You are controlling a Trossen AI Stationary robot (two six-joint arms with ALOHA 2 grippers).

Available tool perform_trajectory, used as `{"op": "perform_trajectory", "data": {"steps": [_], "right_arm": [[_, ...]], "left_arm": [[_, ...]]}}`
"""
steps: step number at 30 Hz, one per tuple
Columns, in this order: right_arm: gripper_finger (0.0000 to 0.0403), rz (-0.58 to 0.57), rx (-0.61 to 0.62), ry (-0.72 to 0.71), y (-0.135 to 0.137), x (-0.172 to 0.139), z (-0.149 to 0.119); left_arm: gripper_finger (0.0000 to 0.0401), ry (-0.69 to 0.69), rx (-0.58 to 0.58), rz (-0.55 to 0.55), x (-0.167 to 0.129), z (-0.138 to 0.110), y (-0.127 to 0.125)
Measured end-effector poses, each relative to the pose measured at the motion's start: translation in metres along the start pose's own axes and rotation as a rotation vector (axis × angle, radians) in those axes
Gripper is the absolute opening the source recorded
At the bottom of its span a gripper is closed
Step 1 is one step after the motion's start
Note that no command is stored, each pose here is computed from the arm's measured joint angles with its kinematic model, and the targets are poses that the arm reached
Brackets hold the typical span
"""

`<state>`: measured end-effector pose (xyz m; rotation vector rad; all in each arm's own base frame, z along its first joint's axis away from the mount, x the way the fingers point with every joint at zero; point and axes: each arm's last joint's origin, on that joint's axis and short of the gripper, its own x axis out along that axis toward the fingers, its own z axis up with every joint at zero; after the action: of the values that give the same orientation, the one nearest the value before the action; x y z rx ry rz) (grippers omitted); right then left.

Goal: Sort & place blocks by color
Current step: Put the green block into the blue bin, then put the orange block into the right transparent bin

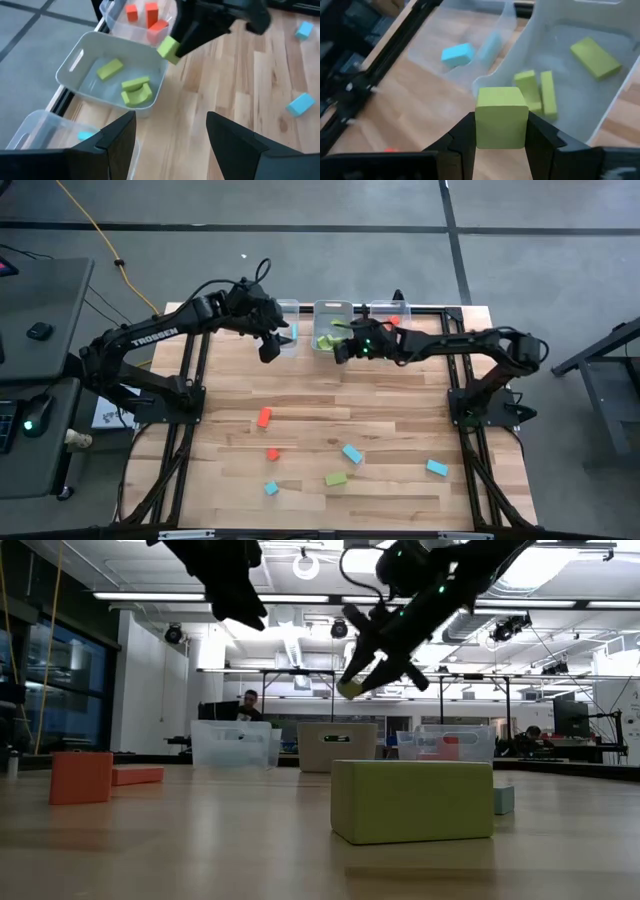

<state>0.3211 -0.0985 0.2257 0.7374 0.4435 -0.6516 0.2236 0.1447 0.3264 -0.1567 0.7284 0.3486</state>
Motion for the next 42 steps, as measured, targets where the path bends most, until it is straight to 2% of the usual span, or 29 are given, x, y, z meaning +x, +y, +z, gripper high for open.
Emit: {"op": "perform_trajectory", "data": {"steps": [8, 12, 15, 22, 26, 34, 42], "right_arm": [[0.0112, -0.053, 0.023, -0.028, -0.02, 0.029, 0.008], [0.0113, -0.098, -0.05, 0.006, -0.021, 0.039, 0.015], [0.0129, -0.092, -0.116, 0.05, -0.016, 0.046, 0.026], [0.0157, -0.166, -0.174, 0.167, -0.015, 0.06, 0.037], [0.0161, -0.155, -0.222, 0.183, -0.011, 0.059, 0.041], [0.0175, -0.149, -0.222, 0.182, -0.001, 0.053, 0.051], [0.0166, -0.145, -0.252, 0.264, 0.025, 0.027, 0.061]], "left_arm": [[0.0223, 0.029, 0.027, 0.011, 0.0, -0.003, 0.001], [0.0223, 0.033, 0.03, 0.03, 0.0, -0.003, 0.002], [0.0223, 0.034, 0.034, 0.038, 0.0, -0.003, 0.003], [0.0223, 0.035, 0.028, 0.043, 0.0, -0.003, 0.003], [0.0223, 0.036, 0.023, 0.046, 0.0, -0.003, 0.003], [0.0223, 0.047, -0.001, 0.047, -0.001, -0.004, 0.003], [0.0223, 0.199, -0.099, 0.02, -0.001, -0.018, -0.005]]}}
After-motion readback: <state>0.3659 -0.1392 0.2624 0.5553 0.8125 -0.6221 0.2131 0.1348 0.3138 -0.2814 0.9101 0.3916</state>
